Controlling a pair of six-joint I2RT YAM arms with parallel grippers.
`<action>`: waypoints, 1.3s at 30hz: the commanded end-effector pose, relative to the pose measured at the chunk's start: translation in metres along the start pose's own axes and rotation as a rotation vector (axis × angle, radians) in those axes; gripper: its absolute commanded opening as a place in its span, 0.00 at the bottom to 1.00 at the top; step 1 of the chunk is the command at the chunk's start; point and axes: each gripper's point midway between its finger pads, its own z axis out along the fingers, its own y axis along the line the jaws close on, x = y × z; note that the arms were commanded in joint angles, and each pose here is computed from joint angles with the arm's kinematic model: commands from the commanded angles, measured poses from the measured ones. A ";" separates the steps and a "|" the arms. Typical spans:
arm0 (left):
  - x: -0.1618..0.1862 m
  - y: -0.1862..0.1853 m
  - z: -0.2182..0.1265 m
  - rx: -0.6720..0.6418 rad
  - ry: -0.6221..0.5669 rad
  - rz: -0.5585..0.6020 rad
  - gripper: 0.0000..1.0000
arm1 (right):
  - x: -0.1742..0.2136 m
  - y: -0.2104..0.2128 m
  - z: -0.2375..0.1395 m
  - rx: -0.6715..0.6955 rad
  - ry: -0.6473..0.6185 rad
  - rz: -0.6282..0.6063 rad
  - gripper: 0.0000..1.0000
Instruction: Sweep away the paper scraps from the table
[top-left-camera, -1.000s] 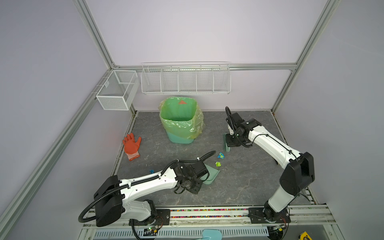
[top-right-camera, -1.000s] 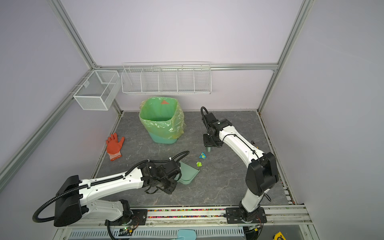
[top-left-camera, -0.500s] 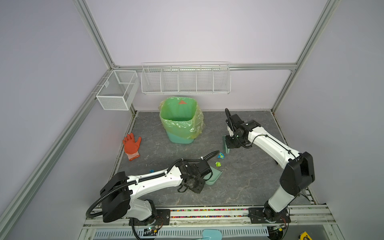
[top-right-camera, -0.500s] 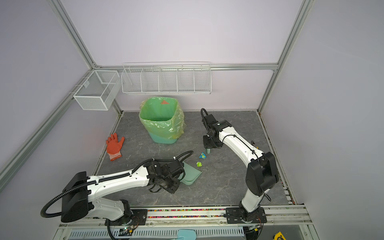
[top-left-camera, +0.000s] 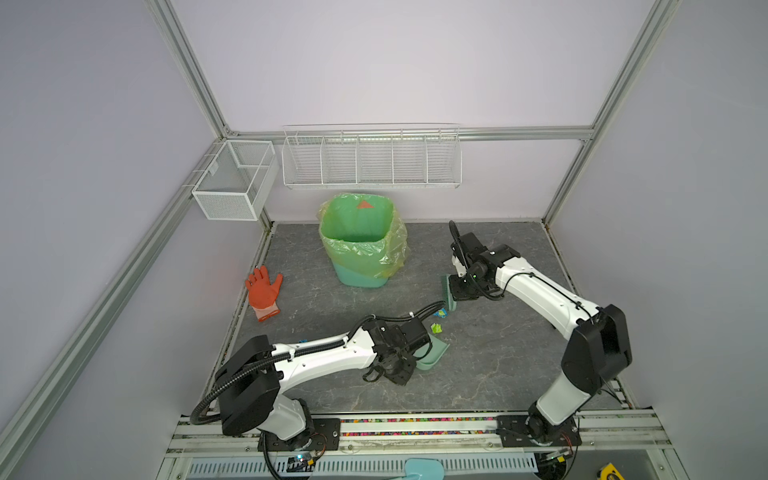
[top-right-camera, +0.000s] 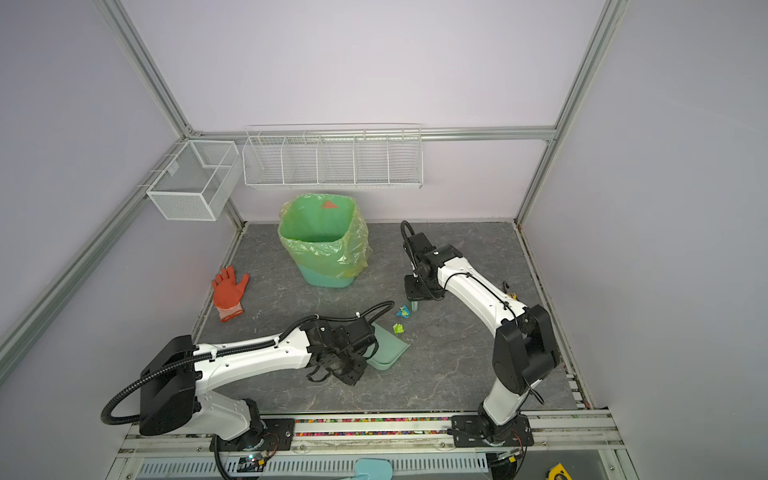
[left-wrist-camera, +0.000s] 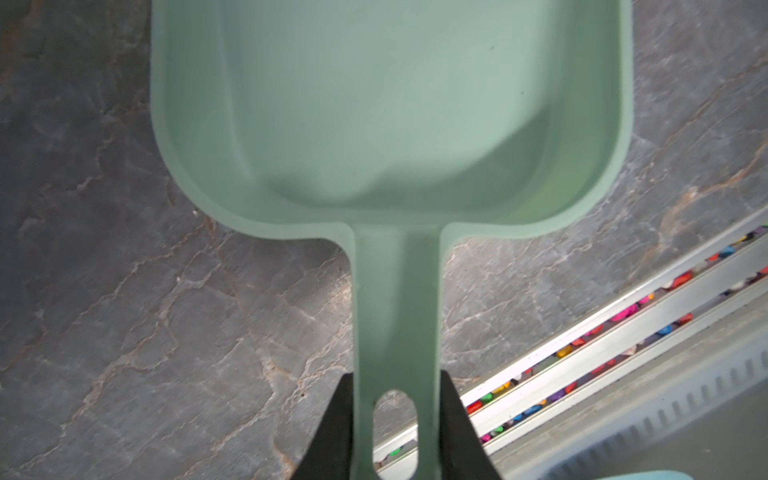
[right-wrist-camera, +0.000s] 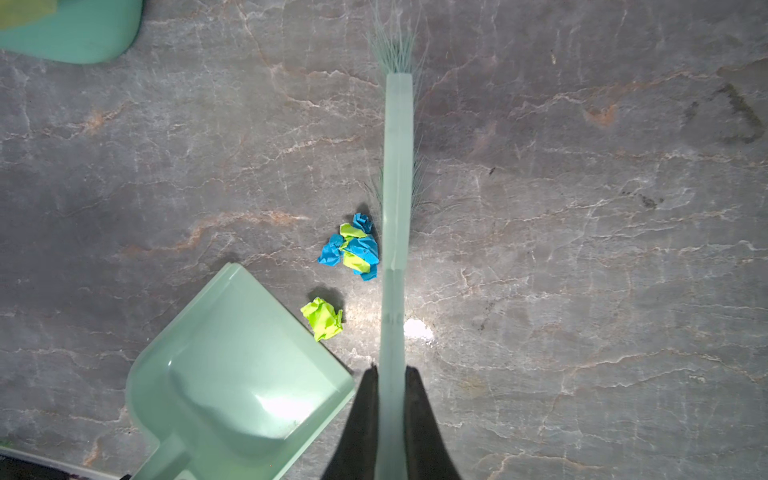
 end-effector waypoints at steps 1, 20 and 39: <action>-0.009 -0.007 -0.003 0.011 -0.011 0.018 0.00 | 0.015 0.009 -0.006 -0.037 0.022 -0.027 0.07; -0.021 0.012 0.023 -0.042 0.009 -0.022 0.00 | 0.061 0.057 -0.013 -0.161 0.034 -0.157 0.07; -0.026 0.012 0.028 -0.030 0.002 -0.034 0.00 | 0.052 0.024 -0.053 -0.148 -0.127 0.024 0.07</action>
